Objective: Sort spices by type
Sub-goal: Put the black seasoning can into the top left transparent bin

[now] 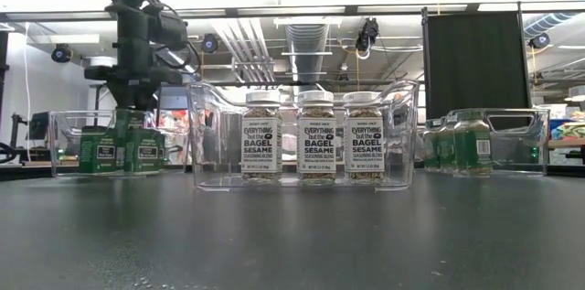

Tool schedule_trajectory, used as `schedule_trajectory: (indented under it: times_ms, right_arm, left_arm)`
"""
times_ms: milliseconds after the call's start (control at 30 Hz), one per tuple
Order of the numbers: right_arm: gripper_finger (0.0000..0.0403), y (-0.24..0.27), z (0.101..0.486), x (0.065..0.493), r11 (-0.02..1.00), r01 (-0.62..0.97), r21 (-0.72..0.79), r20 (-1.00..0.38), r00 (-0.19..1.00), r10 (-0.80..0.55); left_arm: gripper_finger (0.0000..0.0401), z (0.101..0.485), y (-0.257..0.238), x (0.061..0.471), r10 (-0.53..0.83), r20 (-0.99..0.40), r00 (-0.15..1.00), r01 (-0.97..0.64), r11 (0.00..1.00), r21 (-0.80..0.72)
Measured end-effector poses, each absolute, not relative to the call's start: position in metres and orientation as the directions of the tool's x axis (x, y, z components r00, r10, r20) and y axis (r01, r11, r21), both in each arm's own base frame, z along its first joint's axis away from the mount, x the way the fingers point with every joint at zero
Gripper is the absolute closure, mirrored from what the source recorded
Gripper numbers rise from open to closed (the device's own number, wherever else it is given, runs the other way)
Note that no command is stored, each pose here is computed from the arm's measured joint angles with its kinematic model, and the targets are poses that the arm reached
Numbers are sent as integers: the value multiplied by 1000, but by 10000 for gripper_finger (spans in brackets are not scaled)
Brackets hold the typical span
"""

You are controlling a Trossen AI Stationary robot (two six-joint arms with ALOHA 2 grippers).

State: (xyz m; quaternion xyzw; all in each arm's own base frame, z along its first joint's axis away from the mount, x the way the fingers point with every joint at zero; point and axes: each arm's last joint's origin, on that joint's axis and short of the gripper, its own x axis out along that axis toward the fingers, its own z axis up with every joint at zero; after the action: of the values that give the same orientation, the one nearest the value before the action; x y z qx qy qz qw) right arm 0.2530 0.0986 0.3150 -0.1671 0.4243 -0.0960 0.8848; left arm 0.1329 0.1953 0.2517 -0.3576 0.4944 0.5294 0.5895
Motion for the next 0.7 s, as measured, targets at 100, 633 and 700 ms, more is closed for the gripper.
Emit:
schedule_trajectory:
  times_ms: [100, 633, 700]
  right_arm:
    - [390, 99, 314, 253, 925, 27, -378, -720, 620, -312]
    - [390, 98, 309, 252, 923, 22, -385, -727, 609, -317]
    - [390, 98, 309, 252, 923, 22, -385, -727, 609, -317]
  left_arm:
    - [282, 249, 195, 132, 266, -963, -53, -977, 185, 105]
    - [282, 231, 192, 131, 257, -965, -59, -976, 186, 109]
    - [282, 231, 193, 131, 260, -964, -57, -977, 186, 107]
